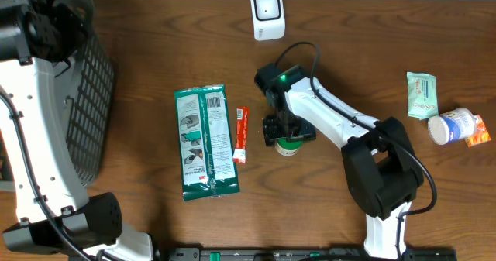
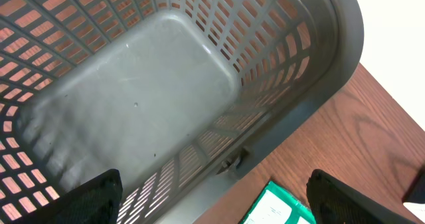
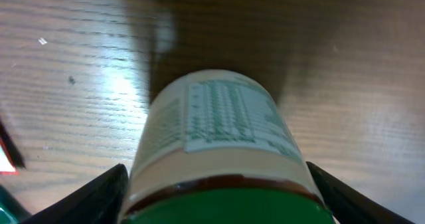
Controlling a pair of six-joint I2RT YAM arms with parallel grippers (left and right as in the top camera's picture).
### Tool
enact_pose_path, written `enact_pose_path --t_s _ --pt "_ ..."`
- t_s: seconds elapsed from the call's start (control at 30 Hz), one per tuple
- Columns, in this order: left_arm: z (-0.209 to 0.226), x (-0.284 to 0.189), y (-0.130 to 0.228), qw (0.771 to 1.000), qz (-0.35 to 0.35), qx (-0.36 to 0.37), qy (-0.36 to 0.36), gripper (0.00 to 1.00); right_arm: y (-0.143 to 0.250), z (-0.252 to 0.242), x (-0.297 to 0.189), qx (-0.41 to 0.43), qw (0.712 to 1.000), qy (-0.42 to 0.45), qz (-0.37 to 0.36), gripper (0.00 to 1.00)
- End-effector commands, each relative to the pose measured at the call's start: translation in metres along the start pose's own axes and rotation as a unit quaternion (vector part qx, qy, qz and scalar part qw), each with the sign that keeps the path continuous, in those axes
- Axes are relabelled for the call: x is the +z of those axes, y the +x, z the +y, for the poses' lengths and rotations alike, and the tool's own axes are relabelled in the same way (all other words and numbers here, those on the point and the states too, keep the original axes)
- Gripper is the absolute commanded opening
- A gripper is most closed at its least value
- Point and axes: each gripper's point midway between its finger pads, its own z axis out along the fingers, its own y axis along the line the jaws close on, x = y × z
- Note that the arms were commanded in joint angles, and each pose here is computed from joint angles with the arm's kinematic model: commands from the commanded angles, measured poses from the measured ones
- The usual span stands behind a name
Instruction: Scan the item barcode
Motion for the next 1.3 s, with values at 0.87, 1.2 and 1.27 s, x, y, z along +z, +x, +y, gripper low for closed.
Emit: enact_pose_path --t_s 0.87,1.2,1.27 --pt "0.004 -0.004 -0.003 1.000 -0.007 -0.001 -0.004 0.88 -0.030 0.006 0.001 -0.332 0.941 0.006 -0.060 0.90" --pt "0.003 -0.004 -0.003 1.000 -0.007 -0.001 -0.004 0.88 -0.048 -0.001 -0.052 -0.228 0.969 0.037 -0.090 0.99" --pt "0.004 -0.004 -0.003 1.000 -0.007 -0.001 -0.004 0.88 -0.046 -0.001 -0.063 -0.197 0.976 0.033 -0.089 0.99"
